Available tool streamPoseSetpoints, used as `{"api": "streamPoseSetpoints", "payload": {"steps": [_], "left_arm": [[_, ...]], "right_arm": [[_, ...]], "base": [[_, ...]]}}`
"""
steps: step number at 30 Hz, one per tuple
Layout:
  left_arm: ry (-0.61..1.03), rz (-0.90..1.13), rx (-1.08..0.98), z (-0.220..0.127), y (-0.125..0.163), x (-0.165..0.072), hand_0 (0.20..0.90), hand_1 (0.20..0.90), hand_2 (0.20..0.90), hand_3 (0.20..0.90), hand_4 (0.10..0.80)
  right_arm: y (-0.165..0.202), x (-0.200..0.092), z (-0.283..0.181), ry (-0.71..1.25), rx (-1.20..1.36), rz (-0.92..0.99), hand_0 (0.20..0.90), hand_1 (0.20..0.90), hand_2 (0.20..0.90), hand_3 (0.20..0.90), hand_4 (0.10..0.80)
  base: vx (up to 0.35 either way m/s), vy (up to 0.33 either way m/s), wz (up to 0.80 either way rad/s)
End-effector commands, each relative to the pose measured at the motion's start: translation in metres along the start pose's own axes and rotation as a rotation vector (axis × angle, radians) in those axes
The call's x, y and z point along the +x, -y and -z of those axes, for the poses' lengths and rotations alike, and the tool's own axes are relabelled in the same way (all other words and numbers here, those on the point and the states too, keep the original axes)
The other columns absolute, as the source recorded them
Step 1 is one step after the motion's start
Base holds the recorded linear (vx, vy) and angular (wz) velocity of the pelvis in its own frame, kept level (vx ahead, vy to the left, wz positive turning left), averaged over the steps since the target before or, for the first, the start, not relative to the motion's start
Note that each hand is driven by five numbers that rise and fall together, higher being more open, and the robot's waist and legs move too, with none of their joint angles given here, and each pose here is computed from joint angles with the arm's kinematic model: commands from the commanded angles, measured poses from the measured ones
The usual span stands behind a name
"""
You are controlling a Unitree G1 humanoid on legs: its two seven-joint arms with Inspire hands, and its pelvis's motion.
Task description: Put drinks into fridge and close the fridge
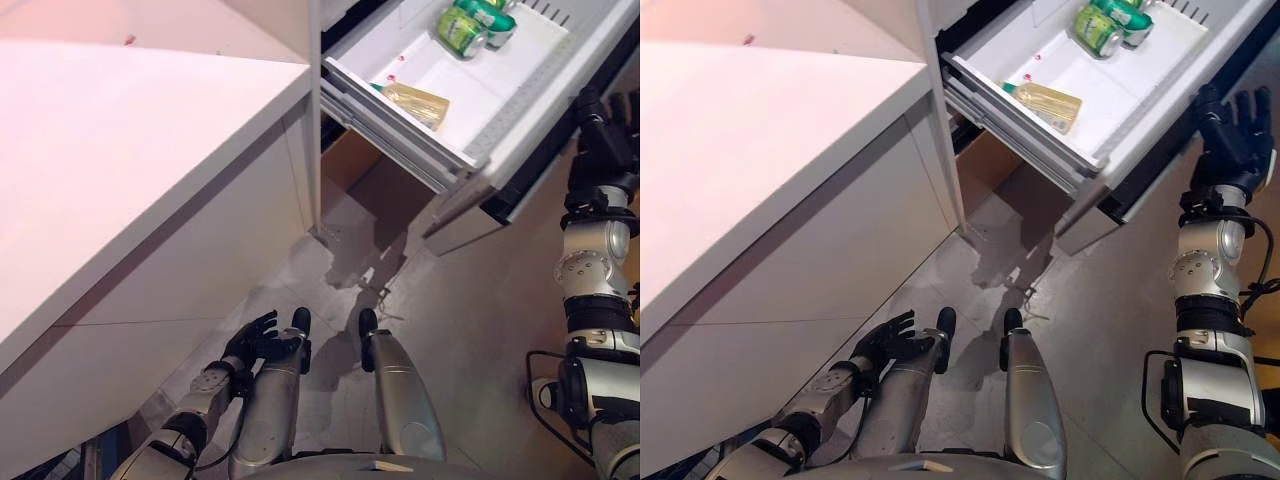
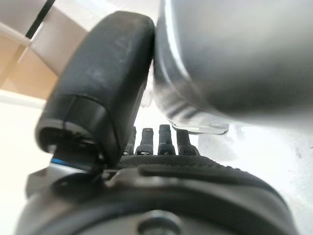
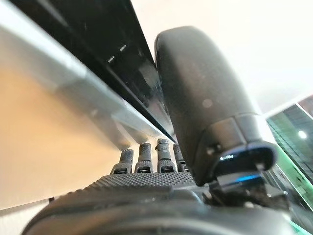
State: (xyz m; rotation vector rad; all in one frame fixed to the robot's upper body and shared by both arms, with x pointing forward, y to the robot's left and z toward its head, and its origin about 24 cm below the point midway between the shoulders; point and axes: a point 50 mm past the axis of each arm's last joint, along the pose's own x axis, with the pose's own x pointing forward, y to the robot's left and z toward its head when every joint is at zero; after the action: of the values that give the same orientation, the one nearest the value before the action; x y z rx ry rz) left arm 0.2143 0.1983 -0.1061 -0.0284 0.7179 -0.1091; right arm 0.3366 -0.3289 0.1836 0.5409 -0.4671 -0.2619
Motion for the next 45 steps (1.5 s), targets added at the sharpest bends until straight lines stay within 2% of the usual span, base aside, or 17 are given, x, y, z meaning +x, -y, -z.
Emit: {"api": "streamPoseSetpoints", "payload": {"steps": [1, 9, 19, 24, 26, 29, 33, 35, 40, 45], "left_arm": [[0.001, 0.039, 0.029, 0.013, -0.001, -0.01, 0.9, 0.9, 0.9, 0.9, 0.8], [-0.051, 0.063, 0.056, 0.025, -0.003, -0.014, 0.9, 0.9, 0.9, 0.9, 0.8], [-0.11, 0.069, 0.069, 0.039, -0.007, -0.021, 0.9, 0.9, 0.9, 0.9, 0.8], [-0.145, 0.068, 0.083, 0.048, -0.01, -0.026, 0.9, 0.9, 0.9, 0.9, 0.8], [-0.16, 0.066, 0.091, 0.053, -0.011, -0.028, 0.9, 0.9, 0.9, 0.9, 0.8], [-0.171, 0.063, 0.101, 0.06, -0.011, -0.032, 0.9, 0.9, 0.9, 0.9, 0.8], [-0.202, 0.041, 0.092, 0.068, -0.011, -0.034, 0.9, 0.9, 0.9, 0.9, 0.8], [-0.215, 0.027, 0.075, 0.072, -0.011, -0.035, 0.9, 0.9, 0.9, 0.9, 0.8], [-0.224, -0.003, 0.022, 0.077, -0.012, -0.038, 0.9, 0.9, 0.9, 0.9, 0.8], [-0.257, -0.028, -0.016, 0.084, -0.014, -0.039, 0.9, 0.9, 0.9, 0.9, 0.8]], "right_arm": [[-0.103, 0.006, 0.007, -0.078, -0.053, -0.577, 0.9, 0.9, 0.9, 0.9, 0.8], [-0.143, 0.025, 0.004, -0.109, -0.103, -0.646, 0.9, 0.9, 0.9, 0.9, 0.8], [-0.159, 0.031, -0.001, -0.09, -0.113, -0.634, 0.9, 0.9, 0.9, 0.9, 0.8], [-0.153, 0.031, -0.002, -0.061, -0.115, -0.587, 0.9, 0.9, 0.9, 0.9, 0.8], [-0.148, 0.032, -0.007, 0.006, -0.133, -0.518, 0.9, 0.9, 0.9, 0.9, 0.8], [-0.152, 0.027, -0.027, 0.212, -0.214, -0.452, 0.9, 0.9, 0.9, 0.9, 0.8], [-0.155, 0.006, -0.043, 0.434, -0.293, -0.318, 0.9, 0.9, 0.9, 0.9, 0.8], [-0.151, -0.003, -0.045, 0.475, -0.319, -0.294, 0.9, 0.9, 0.9, 0.9, 0.8], [-0.107, -0.012, -0.041, 0.421, -0.318, -0.172, 0.9, 0.9, 0.9, 0.9, 0.8], [-0.032, -0.029, 0.008, 0.144, -0.317, 0.056, 0.9, 0.9, 0.9, 0.9, 0.8]], "base": [[0.0, 0.0, 0.0], [0.067, 0.026, 0.07], [0.085, 0.033, 0.19], [0.119, 0.028, 0.2], [0.102, 0.025, 0.15], [0.029, 0.017, 0.01], [0.005, 0.022, 0.0], [-0.009, 0.048, -0.04], [-0.027, 0.013, -0.13], [-0.05, -0.053, -0.17]]}}
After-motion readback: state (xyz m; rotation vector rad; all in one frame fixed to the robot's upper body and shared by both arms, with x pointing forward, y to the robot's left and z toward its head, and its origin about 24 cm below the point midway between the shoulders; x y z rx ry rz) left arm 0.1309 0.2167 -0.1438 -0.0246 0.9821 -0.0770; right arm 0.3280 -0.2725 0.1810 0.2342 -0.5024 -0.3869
